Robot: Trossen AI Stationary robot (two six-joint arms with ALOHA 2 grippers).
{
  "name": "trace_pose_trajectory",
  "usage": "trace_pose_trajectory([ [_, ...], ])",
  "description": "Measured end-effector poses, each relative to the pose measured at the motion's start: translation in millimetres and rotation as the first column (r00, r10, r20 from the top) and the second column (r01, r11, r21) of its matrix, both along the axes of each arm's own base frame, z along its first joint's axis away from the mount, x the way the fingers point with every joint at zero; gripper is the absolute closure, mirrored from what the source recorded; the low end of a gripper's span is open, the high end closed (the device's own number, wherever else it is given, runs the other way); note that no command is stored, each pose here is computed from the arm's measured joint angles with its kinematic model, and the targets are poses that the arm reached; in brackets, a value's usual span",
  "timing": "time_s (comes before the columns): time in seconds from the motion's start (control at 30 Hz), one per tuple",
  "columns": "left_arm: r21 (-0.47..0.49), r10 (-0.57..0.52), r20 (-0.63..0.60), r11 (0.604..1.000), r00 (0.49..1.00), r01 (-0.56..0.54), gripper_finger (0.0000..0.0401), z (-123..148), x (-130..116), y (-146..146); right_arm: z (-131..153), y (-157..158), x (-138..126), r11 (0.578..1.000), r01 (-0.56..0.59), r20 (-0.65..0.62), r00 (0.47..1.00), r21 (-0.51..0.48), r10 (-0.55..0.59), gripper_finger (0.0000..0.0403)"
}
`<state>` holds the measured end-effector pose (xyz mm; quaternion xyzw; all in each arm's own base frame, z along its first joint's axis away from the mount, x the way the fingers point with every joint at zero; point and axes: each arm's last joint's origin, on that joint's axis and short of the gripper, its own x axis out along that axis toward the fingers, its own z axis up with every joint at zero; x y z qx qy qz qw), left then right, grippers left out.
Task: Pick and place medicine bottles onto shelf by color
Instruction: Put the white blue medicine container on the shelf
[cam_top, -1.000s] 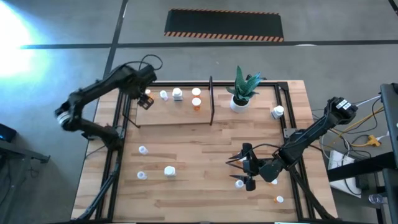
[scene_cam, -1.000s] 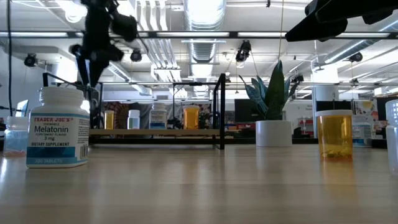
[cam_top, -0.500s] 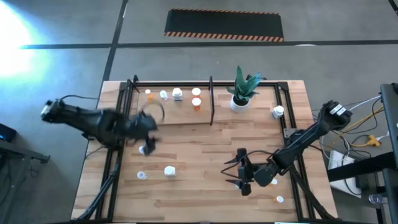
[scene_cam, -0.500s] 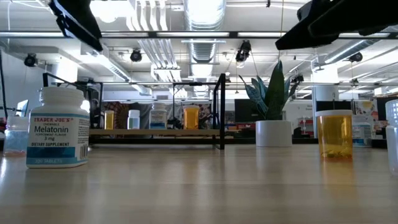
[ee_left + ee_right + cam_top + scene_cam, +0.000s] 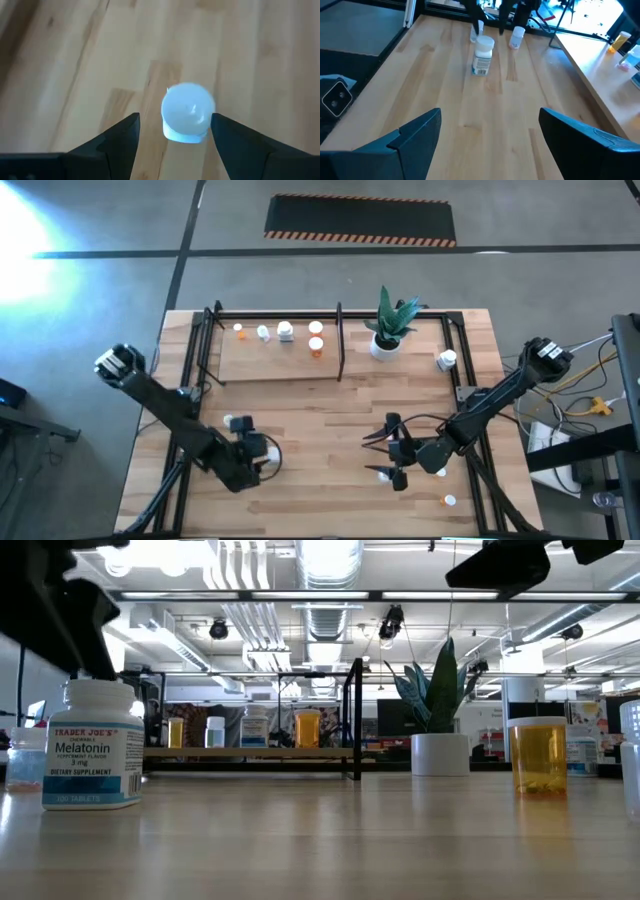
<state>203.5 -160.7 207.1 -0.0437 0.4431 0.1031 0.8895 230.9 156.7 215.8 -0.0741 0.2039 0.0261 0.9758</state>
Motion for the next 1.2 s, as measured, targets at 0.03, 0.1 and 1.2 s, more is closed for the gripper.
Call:
trace_pose_trajectory([
  [0.03,0.016,0.013,-0.009,1.0,1.0,-0.012,0.0173,-6,3,-2,0,0,0,1.0,-0.001,0.0,1.0,-0.002,0.001,0.0077],
  [0.1,0.038,0.037,-0.027,0.999,0.999,-0.036,0.0173,-16,6,-4,0,0,0,1.0,-0.001,0.001,1.0,-0.003,0.001,0.0077],
  [1.2,0.117,0.119,0.222,0.982,0.968,-0.147,0.0248,41,40,84,-1,0,0,1.0,0.001,-0.006,1.0,-0.004,-0.001,0.0077],
])
